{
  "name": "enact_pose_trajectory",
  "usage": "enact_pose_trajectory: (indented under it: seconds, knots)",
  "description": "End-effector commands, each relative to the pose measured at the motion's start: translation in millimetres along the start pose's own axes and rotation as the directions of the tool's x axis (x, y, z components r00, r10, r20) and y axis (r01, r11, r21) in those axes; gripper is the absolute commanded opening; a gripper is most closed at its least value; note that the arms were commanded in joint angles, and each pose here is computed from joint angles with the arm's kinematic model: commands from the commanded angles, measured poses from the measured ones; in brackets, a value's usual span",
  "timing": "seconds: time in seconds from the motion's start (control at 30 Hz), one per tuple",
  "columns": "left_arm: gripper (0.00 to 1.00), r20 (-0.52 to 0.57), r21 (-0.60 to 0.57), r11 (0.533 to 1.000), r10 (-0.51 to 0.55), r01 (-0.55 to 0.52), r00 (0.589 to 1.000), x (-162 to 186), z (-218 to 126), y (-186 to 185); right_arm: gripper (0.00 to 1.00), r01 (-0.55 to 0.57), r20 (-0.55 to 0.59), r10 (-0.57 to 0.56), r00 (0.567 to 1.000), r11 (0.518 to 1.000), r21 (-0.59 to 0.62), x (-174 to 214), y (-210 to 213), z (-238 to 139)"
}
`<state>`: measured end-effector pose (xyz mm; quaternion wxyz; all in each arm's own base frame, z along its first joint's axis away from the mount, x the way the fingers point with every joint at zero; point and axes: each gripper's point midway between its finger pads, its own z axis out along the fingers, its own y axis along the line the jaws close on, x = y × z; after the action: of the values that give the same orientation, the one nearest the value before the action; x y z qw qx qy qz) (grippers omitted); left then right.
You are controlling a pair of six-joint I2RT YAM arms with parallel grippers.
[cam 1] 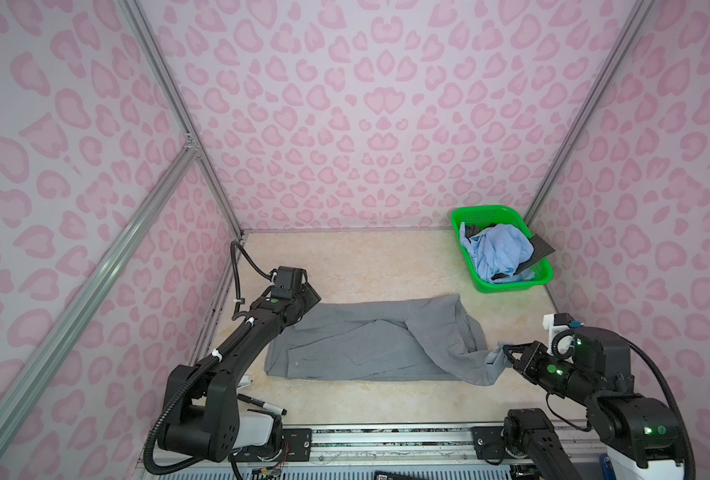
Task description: Fold and stack the long sleeve shirts
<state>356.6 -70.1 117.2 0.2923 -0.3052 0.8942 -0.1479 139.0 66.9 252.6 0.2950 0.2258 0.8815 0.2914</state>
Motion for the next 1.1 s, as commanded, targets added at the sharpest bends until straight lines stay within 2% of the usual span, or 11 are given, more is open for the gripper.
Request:
enact_pose_trajectory:
  seconds: [0.0, 0.23, 0.33, 0.43, 0.57, 0.6, 0.77, 0.87, 0.97, 1.03, 1.07]
  knots:
    - [0.70, -0.045, 0.014, 0.999, 0.046, -0.045, 0.998, 6, 0, -7, 0.00, 0.037, -0.003, -0.038, 0.999, 0.998, -0.041, -4, 7, 13]
    - [0.71, -0.085, 0.036, 0.995, 0.099, -0.096, 0.991, 15, 4, -18, 0.00, 0.170, -0.124, -0.166, 0.978, 0.985, 0.028, 47, -1, 85]
    - [0.71, -0.104, 0.044, 0.991, 0.132, -0.128, 0.986, 21, 7, -24, 0.13, 0.232, -0.116, -0.225, 0.967, 0.972, 0.048, 74, 3, 103]
    - [0.72, -0.118, 0.049, 0.988, 0.153, -0.148, 0.981, 25, 10, -28, 0.36, 0.248, -0.035, -0.247, 0.968, 0.967, 0.050, 71, 12, 100]
    - [0.71, -0.136, 0.062, 0.983, 0.178, -0.171, 0.975, 24, 16, -36, 0.90, 0.266, 0.022, -0.265, 0.964, 0.964, -0.001, 61, 21, 96]
    - [0.71, -0.140, 0.067, 0.982, 0.183, -0.175, 0.973, 24, 17, -38, 0.98, 0.274, 0.034, -0.275, 0.961, 0.962, 0.018, 57, 18, 94]
    - [0.71, -0.153, 0.090, 0.974, 0.218, -0.206, 0.964, 28, 25, -58, 0.96, 0.281, 0.078, -0.294, 0.953, 0.949, 0.140, 17, 15, 95]
    - [0.70, -0.178, 0.091, 0.970, 0.239, -0.226, 0.955, 39, 35, -68, 0.80, 0.230, 0.038, -0.234, 0.972, 0.970, 0.082, -8, 25, 122]
    - [0.70, -0.201, 0.077, 0.967, 0.253, -0.242, 0.946, 52, 46, -72, 0.56, 0.165, -0.040, -0.164, 0.986, 0.986, 0.037, -27, 26, 162]
    - [0.69, -0.224, 0.071, 0.965, 0.264, -0.254, 0.938, 61, 54, -74, 0.54, 0.197, -0.063, -0.194, 0.979, 0.980, 0.030, -36, 30, 184]
    - [0.69, -0.236, 0.073, 0.963, 0.271, -0.261, 0.933, 66, 57, -76, 0.59, 0.212, -0.070, -0.207, 0.976, 0.975, 0.072, -42, 25, 190]
